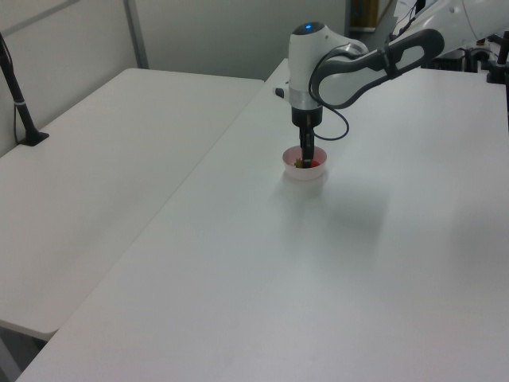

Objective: Pick up strawberry from bowl
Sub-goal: 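Lower the gripper into the bowl around the red strawberry, then close the gripper on the strawberry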

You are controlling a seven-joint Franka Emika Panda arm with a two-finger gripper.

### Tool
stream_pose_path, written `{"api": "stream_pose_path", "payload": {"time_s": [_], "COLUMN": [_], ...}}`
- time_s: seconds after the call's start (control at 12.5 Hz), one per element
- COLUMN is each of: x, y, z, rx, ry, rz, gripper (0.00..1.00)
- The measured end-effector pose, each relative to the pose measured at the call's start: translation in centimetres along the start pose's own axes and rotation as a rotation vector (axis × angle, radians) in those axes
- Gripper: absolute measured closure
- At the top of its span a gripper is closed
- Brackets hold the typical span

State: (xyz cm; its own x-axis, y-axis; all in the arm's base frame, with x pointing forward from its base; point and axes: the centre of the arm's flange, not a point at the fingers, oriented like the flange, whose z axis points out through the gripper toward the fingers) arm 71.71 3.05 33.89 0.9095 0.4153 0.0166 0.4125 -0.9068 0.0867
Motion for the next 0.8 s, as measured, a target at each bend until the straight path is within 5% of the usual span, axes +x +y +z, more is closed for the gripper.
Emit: {"api": "stream_pose_path", "payload": {"time_s": [0.4,0.56,0.8], "x": [-1.1,-1.2,-0.6], "y": [0.4,0.3,0.4], "z": [-4.8,-3.5,-1.5], "rx": [0.036,0.044,0.037], "ry": [-0.016,-0.036,-0.019], "rz": [0.029,0.028,0.040], "gripper": [0.54,0.37,0.34]}}
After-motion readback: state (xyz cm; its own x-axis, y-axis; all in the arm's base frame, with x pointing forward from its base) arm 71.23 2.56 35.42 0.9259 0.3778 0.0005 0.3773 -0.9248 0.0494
